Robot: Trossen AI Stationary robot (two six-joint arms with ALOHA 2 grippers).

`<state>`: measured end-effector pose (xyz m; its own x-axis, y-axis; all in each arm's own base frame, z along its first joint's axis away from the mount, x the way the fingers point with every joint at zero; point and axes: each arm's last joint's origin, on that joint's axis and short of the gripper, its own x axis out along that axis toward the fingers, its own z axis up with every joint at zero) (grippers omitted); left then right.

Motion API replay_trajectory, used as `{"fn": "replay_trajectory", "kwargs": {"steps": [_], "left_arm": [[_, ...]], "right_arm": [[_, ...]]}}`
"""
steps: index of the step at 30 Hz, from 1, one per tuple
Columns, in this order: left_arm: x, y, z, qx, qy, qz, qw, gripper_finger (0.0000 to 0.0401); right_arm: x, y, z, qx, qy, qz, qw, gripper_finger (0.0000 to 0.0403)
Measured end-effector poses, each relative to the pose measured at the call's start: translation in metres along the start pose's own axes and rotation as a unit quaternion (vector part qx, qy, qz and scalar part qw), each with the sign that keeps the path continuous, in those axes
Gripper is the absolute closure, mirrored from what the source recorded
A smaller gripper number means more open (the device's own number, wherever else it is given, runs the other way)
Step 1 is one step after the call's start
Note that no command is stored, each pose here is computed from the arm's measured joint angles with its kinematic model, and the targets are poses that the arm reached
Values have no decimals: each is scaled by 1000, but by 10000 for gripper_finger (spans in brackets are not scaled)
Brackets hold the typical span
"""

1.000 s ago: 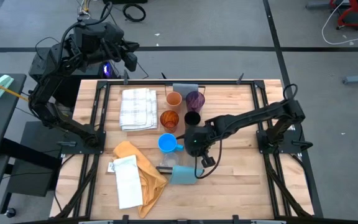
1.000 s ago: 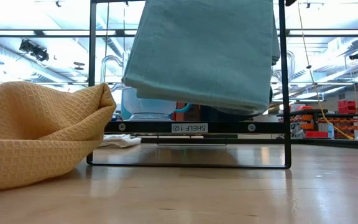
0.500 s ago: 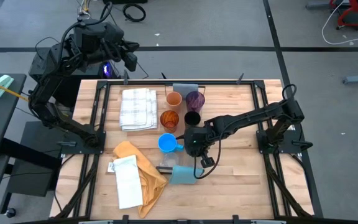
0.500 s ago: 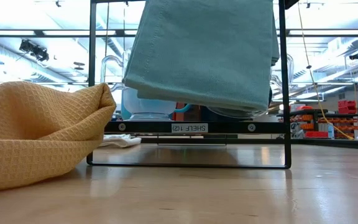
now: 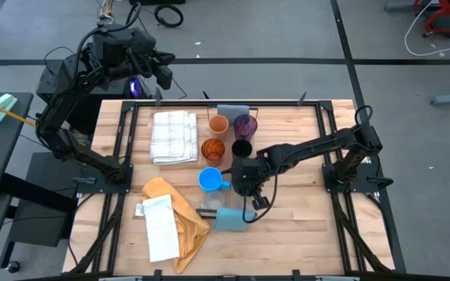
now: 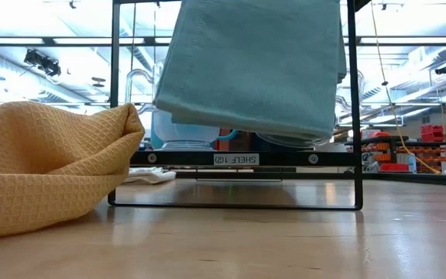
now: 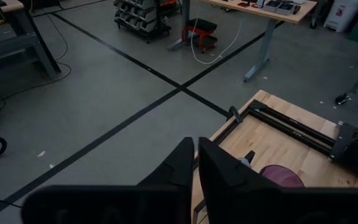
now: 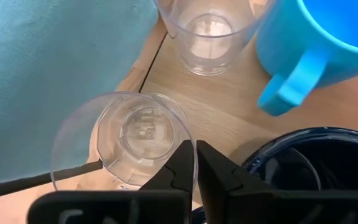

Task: Stack small to large cups/mugs on shelf
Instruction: Put the transparent mug on the shelf

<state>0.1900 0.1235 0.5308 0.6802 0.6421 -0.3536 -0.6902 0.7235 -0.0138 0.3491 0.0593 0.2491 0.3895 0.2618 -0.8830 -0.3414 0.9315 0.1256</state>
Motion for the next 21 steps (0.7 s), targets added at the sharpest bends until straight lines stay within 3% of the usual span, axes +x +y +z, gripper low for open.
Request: {"fn": "replay_trajectory", "kwargs": {"steps": [21], "left_arm": [[0, 0, 0, -2, 0, 0, 1000, 374]], "right_arm": [[0, 0, -1, 9, 7, -2, 1000, 344]]}}
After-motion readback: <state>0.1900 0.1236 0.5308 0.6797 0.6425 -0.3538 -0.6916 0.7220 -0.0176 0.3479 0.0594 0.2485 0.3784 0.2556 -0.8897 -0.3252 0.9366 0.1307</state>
